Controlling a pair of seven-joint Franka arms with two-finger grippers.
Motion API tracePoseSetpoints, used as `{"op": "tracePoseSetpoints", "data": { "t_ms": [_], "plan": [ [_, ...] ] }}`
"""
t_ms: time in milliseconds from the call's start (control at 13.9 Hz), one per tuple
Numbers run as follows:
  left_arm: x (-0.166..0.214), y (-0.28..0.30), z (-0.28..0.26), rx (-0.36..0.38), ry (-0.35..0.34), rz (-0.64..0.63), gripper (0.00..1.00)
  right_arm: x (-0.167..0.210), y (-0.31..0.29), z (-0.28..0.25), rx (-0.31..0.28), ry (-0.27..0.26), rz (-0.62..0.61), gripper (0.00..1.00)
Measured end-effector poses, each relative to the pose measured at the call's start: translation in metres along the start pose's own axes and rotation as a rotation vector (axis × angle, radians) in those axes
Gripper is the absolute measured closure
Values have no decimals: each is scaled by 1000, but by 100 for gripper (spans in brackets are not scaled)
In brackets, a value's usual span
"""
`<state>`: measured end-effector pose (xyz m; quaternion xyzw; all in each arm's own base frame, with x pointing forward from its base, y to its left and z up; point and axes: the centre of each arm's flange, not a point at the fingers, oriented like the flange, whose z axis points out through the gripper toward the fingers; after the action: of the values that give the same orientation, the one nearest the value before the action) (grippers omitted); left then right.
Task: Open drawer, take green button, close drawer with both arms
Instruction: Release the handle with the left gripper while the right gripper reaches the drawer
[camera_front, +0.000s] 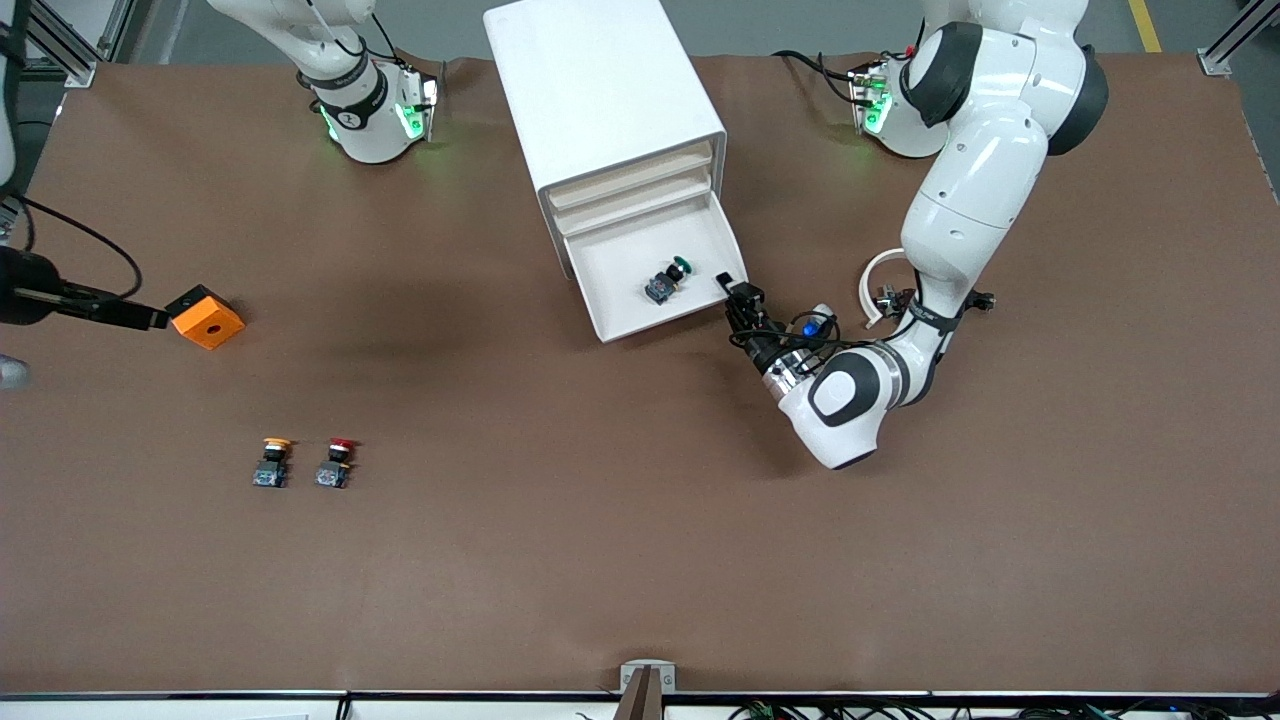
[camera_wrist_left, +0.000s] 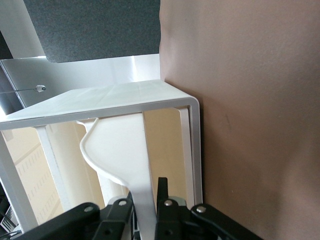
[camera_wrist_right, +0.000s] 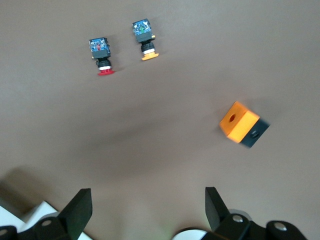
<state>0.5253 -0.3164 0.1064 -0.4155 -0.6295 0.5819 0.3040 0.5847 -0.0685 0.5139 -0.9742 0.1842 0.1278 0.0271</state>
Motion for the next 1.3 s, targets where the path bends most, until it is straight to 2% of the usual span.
{"op": "tracePoseSetpoints", "data": {
  "t_ms": [144, 216, 432, 648, 793, 1009, 1297],
  "plan": [
    [1, 0, -1, -2, -3, 0, 82, -19, -60, 3, -21, 5, 71, 0],
    [0, 0, -1, -2, -3, 0, 76, -33, -94, 5, -27, 14, 109, 0],
    [-1, 1, -1, -6, -3, 0, 44, -84, -194, 9, -7, 59, 220, 0],
    [-3, -1, -4, -17, -7, 12, 14, -142, -269, 23, 8, 57, 260, 0],
    [-7, -6, -11, -33, -13, 56, 0, -174, -306, 33, 16, 74, 249, 0],
    [-8, -13, -32, -95, 8, 189, 0, -208, -346, 55, 19, 86, 219, 0],
    [7, -18, -71, -178, 44, 433, 0, -238, -398, 99, 31, 104, 245, 0]
  ]
}}
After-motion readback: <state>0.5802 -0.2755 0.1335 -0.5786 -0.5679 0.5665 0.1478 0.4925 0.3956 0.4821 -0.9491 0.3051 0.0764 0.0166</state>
